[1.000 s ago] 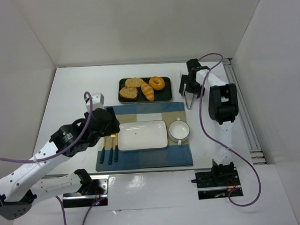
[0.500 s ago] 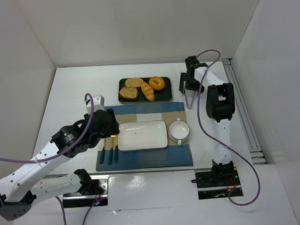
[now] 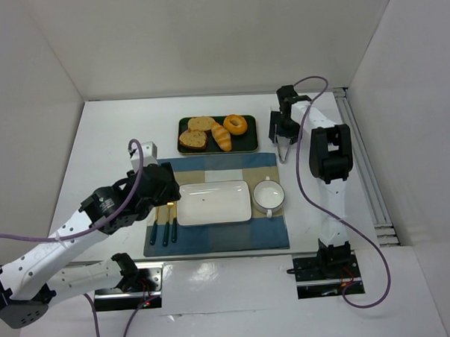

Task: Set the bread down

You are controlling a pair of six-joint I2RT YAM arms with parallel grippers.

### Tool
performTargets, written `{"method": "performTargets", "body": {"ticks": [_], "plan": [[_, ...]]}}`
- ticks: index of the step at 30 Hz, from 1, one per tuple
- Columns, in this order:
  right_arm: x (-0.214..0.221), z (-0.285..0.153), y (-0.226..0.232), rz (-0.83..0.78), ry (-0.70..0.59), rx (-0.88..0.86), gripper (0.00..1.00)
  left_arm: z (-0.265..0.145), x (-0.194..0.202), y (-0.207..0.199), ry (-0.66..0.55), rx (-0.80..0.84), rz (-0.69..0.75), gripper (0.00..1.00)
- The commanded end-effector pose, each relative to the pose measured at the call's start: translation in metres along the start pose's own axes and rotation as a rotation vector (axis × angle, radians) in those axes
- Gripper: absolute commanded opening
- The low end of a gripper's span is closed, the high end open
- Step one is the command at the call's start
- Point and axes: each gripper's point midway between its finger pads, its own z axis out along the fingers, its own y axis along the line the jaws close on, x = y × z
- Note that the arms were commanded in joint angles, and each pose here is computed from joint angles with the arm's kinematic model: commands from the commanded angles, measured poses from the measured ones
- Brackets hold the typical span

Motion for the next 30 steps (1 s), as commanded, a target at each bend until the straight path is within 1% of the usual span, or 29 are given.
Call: {"method": "performTargets", "body": {"ticks": [1,3,6,7,10,12,14,15,16,17,19,20,25,28,30], "plan": [[0.056,0.021,-0.009,-0.056,0.189,0.055,0.79,-0.002,-0.01,0.001,-0.03,-0.009,-0.026,0.73],[0.058,0.024,-0.01,-0.057,0.198,0.058,0.77,-0.002,-0.01,0.001,-0.03,-0.009,-0.026,0.73],[0.061,0.027,-0.009,-0.057,0.21,0.052,0.71,-0.002,-0.011,0.002,-0.037,-0.015,-0.017,0.73],[0.061,0.027,-0.009,-0.057,0.21,0.052,0.71,-0.002,-0.011,0.002,-0.037,-0.015,-0.017,0.73],[0.065,0.028,-0.007,-0.048,0.221,0.045,0.64,-0.004,-0.011,0.004,-0.037,-0.015,-0.017,0.73],[0.066,0.025,-0.008,-0.048,0.22,0.045,0.62,-0.004,-0.009,0.006,-0.032,-0.021,-0.012,0.73],[0.06,0.019,-0.006,-0.023,0.193,0.039,0.59,-0.006,-0.012,0.007,-0.045,-0.021,-0.018,0.73],[0.05,0.016,-0.005,-0.02,0.154,0.036,0.57,-0.006,-0.012,0.007,-0.045,-0.02,-0.027,0.73],[0.051,0.013,-0.005,-0.02,0.154,0.036,0.54,-0.006,-0.012,0.007,-0.045,-0.02,-0.027,0.73],[0.041,0.005,-0.005,-0.004,0.116,0.038,0.47,-0.008,-0.013,0.008,-0.05,-0.015,-0.033,0.73],[0.038,-0.001,-0.008,0.01,0.09,0.05,0.47,-0.008,-0.013,0.008,-0.05,-0.015,-0.033,0.73],[0.026,-0.013,-0.005,0.028,0.046,0.035,0.47,-0.008,-0.013,0.008,-0.05,-0.015,-0.033,0.73],[0.001,-0.047,-0.002,0.073,-0.059,0.011,0.47,-0.008,-0.013,0.008,-0.05,-0.015,-0.033,0.73],[-0.014,-0.072,-0.005,0.093,-0.12,0.015,0.47,-0.008,-0.013,0.008,-0.05,-0.015,-0.023,0.73],[-0.03,-0.095,0.0,0.095,-0.184,-0.003,0.47,-0.008,-0.013,0.008,-0.05,-0.015,-0.023,0.73]]}}
